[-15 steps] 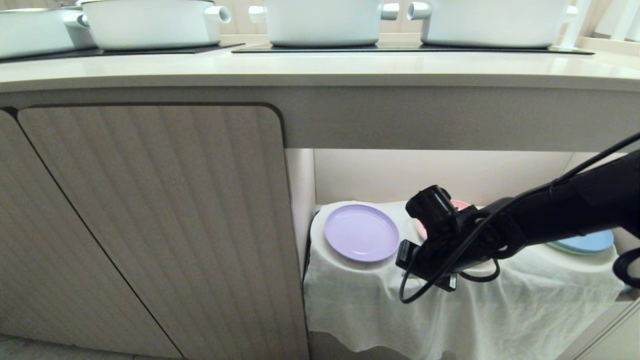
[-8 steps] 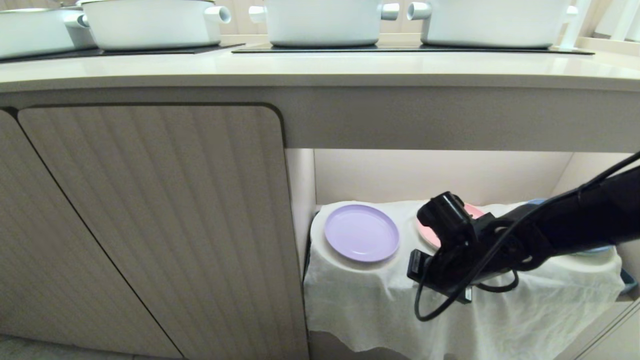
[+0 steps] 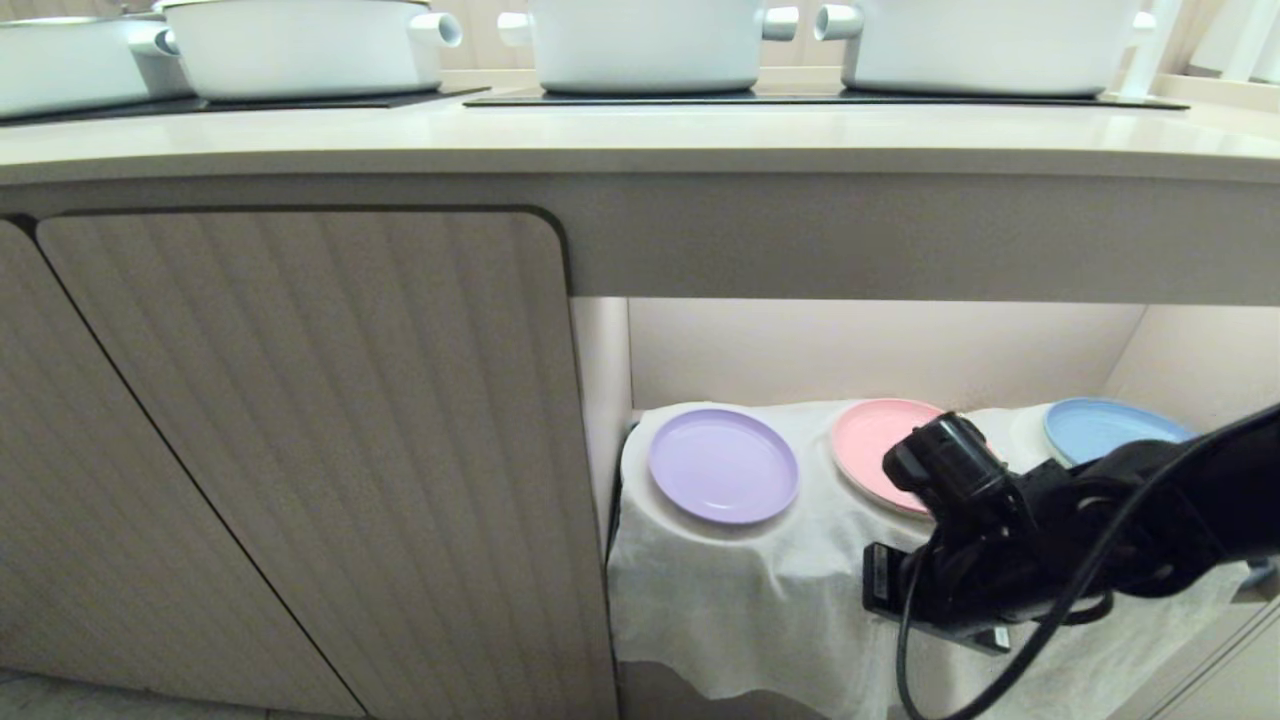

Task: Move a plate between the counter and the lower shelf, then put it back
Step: Pick up the plate in the cupboard

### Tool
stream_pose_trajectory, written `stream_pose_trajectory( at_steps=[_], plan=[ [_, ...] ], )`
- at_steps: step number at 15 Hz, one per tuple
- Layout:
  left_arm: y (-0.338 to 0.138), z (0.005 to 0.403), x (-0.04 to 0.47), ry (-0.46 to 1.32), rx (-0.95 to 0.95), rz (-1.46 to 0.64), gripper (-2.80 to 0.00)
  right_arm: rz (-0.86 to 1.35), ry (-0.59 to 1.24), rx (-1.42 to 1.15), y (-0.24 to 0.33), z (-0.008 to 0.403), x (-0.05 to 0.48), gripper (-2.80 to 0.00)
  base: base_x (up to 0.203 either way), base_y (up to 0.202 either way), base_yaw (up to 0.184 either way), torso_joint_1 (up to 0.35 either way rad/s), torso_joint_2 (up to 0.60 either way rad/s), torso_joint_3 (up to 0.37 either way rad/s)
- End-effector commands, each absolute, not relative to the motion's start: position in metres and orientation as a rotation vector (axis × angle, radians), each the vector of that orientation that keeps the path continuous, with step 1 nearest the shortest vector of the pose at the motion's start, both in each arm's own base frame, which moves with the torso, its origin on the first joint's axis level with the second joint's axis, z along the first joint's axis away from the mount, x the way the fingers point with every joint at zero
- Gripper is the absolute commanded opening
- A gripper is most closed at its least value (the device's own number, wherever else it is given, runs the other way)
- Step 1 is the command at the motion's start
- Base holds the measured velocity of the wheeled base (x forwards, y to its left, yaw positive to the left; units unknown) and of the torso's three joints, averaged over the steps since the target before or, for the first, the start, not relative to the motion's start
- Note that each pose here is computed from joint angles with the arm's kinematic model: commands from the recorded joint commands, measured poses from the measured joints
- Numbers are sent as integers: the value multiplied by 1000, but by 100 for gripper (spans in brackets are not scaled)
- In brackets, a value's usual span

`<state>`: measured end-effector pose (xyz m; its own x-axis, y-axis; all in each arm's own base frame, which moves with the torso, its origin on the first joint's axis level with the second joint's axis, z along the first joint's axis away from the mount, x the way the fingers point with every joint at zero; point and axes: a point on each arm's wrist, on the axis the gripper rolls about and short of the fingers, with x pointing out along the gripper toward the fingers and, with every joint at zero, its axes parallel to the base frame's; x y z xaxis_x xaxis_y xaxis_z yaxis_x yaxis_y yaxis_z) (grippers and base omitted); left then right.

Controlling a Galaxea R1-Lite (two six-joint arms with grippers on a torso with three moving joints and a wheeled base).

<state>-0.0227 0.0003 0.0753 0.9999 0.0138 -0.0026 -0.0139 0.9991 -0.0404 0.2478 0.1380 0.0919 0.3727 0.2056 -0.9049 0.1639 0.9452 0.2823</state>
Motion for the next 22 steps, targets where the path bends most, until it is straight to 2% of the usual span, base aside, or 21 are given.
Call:
stream_pose_trajectory(
  at_steps=[1,10,18,20,22],
  plan=[
    [0,75,-23,3,-41,15,-280,36,1167,342,128,102,230,-280,0,0,0,0,0,0],
    [0,75,-23,3,-41,14,-280,-79,1016,323,72,119,192,-280,0,0,0,0,0,0],
    [0,75,-23,3,-41,15,-280,-253,643,264,-7,123,151,-280,0,0,0,0,0,0],
    [0,75,-23,3,-41,15,-280,-234,500,250,-13,123,135,-280,0,0,0,0,0,0],
    [0,75,-23,3,-41,15,-280,-183,452,229,-12,121,121,-280,0,0,0,0,0,0]
  ],
)
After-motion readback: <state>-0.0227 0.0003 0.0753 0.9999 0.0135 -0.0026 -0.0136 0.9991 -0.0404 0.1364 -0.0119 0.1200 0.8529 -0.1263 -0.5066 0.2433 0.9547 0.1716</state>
